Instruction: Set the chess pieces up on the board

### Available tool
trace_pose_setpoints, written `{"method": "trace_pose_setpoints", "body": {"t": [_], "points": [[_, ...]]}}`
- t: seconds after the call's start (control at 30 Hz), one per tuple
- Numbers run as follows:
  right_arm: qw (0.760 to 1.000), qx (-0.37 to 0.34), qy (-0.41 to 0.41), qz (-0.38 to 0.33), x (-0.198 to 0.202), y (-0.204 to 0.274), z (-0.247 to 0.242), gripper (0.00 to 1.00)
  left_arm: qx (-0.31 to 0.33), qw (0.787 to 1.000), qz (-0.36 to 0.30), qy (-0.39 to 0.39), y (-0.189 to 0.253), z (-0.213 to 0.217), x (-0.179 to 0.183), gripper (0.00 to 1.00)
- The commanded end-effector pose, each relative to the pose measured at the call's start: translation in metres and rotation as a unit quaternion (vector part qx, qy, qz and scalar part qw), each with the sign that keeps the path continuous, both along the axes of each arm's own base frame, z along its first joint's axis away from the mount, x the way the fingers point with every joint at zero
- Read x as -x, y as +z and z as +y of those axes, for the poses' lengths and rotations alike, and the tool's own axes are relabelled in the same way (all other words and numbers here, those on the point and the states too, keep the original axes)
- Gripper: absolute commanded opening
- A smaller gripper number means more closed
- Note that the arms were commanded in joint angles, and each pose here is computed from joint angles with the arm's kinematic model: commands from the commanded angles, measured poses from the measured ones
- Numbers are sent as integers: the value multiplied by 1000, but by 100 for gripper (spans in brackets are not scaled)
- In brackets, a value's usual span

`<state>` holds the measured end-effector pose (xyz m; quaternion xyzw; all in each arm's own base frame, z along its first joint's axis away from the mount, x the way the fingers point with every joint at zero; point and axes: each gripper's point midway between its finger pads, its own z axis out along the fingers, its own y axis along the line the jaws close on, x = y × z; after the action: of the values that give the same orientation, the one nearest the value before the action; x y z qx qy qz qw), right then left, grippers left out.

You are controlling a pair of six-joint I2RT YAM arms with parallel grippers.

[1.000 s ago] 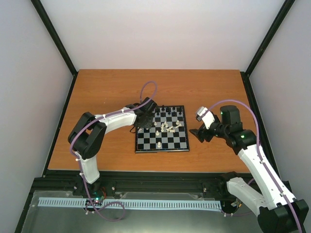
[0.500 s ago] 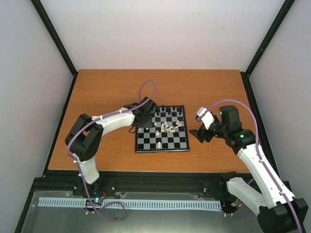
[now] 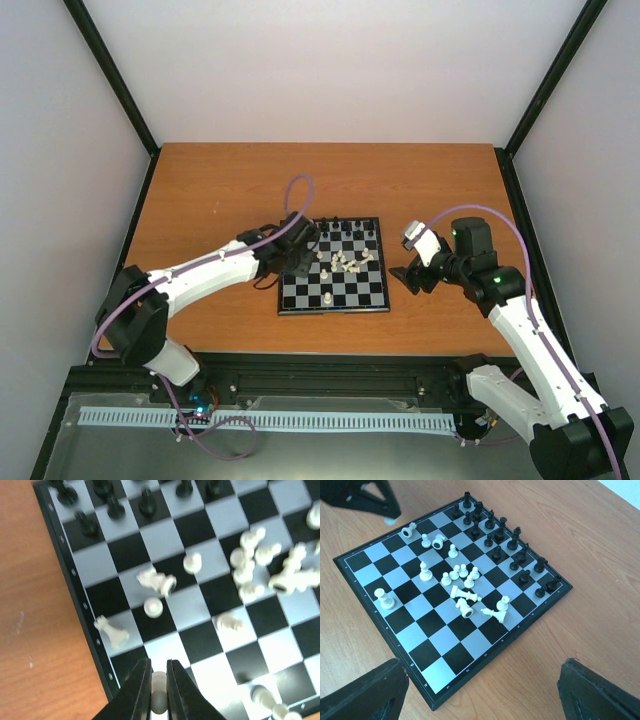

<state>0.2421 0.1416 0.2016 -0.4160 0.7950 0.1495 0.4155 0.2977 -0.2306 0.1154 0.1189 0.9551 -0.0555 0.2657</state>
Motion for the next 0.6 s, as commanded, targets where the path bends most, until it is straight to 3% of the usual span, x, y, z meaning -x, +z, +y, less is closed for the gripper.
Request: {"method": "trace_pose_setpoints", "body": {"t": [0.0,0.57], "points": [[1000,-1,4,-6,-2,0,0,83,-32,999,30,4,-18,13,24,8],[1000,-1,5,-4,-2,-2,1,84,-47,997,64,4,-53,15,32,8]]}}
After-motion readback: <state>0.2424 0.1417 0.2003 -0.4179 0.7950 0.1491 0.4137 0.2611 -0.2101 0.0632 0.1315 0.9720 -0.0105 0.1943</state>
